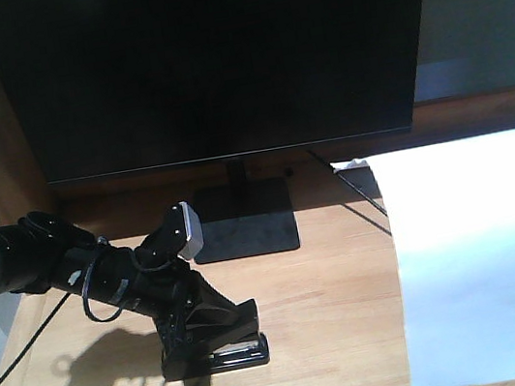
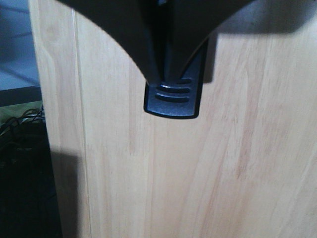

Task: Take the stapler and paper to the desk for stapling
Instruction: 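Swing the white paper with the right gripper over the desk beside the stapler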

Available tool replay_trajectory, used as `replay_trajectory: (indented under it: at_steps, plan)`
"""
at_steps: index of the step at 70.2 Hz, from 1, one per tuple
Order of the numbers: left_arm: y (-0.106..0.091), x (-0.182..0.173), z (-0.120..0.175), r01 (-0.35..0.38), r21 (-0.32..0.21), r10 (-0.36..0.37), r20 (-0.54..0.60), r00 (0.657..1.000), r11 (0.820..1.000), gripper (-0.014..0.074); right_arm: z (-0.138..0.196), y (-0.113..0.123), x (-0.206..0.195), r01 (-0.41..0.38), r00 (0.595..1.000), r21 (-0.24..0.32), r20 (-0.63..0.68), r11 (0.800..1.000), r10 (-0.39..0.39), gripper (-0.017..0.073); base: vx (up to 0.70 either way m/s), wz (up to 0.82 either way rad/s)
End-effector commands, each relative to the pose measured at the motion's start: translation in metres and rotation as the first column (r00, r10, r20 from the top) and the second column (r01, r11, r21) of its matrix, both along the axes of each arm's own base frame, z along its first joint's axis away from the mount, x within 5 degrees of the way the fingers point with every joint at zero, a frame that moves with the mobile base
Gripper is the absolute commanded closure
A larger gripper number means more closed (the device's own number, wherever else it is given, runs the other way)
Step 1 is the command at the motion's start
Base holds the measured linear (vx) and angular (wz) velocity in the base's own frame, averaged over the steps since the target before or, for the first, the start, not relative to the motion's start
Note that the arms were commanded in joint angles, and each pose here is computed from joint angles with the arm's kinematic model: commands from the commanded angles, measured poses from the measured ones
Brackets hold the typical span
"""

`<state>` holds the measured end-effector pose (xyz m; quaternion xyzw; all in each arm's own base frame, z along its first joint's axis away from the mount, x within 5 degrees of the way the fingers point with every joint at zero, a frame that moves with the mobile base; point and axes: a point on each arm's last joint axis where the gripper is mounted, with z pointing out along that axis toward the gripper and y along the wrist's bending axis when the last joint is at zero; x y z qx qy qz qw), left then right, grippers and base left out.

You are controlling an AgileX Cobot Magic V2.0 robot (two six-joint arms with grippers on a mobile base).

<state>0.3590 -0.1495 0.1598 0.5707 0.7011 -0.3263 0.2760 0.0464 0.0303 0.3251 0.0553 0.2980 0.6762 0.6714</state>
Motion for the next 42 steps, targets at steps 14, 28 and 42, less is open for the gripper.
replay_trajectory:
  at_steps: [14, 28, 42]
  plan:
    - [-0.0037, 0.004, 0.0264, -0.049, -0.058, 0.052, 0.056, 0.997, 0.997, 0.0601, 0.0093, -0.0009, -0.0033, -0.001, 0.998, 0.015, 0.058, 1.0, 0.001, 0.0565, 0.0, 0.0]
    - [-0.0037, 0.004, 0.0264, -0.049, -0.058, 0.052, 0.056, 0.997, 0.997, 0.0599, 0.0094, -0.0009, -0.0036, -0.002, 0.998, 0.015, 0.06, 1.0, 0.001, 0.0565, 0.0, 0.0]
    - [-0.0037, 0.004, 0.0264, -0.049, -0.058, 0.052, 0.056, 0.997, 0.997, 0.06, 0.0095, -0.0009, -0.0037, -0.003, 0.998, 0.015, 0.062, 1.0, 0.002, 0.0565, 0.0, 0.0]
